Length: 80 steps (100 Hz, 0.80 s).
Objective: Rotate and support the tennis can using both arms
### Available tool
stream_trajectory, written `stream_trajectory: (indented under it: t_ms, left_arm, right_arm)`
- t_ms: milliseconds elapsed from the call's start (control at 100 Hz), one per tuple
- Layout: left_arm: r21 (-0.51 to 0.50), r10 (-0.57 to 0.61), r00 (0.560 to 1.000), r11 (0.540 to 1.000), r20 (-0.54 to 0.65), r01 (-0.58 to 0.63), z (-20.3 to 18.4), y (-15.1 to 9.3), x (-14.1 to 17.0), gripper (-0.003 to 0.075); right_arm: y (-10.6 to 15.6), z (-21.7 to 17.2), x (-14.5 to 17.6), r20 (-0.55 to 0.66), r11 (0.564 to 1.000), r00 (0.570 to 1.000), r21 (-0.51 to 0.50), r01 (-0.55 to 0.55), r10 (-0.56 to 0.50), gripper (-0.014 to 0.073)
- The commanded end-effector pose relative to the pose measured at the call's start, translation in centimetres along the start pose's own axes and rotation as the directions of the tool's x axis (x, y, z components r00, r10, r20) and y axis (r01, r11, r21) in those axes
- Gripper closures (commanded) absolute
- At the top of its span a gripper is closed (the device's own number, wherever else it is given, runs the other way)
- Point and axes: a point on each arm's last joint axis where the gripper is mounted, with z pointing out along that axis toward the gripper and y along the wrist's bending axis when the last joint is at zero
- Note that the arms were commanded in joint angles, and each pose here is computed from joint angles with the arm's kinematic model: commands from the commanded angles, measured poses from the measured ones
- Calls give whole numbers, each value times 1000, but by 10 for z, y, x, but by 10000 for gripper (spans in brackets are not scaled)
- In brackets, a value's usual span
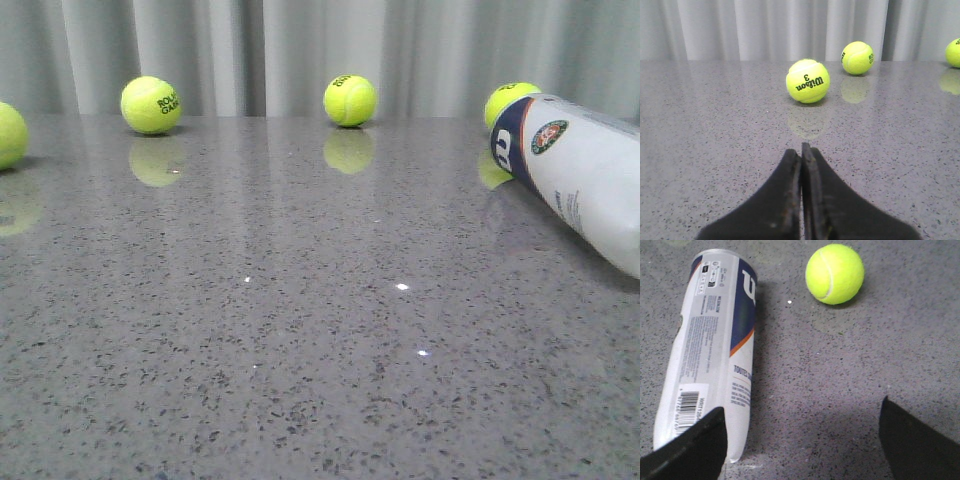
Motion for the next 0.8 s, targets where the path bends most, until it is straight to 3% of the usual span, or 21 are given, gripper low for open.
stream_trajectory:
  t_ms: [0, 320, 540, 790]
  left_arm:
    - [-1, -9, 997, 1000, 74, 9, -1, 0, 6, 741]
    - [-1, -9, 997, 1000, 74, 9, -1, 0, 6, 741]
    - [-1, -9, 997, 1000, 74, 9, -1, 0, 6, 741]
    - [-1, -9, 997, 1000, 74, 9, -1, 0, 6, 741]
  right_arm:
    - [7, -2, -25, 19, 999, 999, -43, -30, 31, -41]
    - [46, 37, -72, -219, 975, 976, -219, -46, -3, -41]
    - [61, 79, -86, -301, 972, 954, -225, -69, -2, -41]
    - [63, 123, -81, -387, 976, 922, -194, -94, 12, -41]
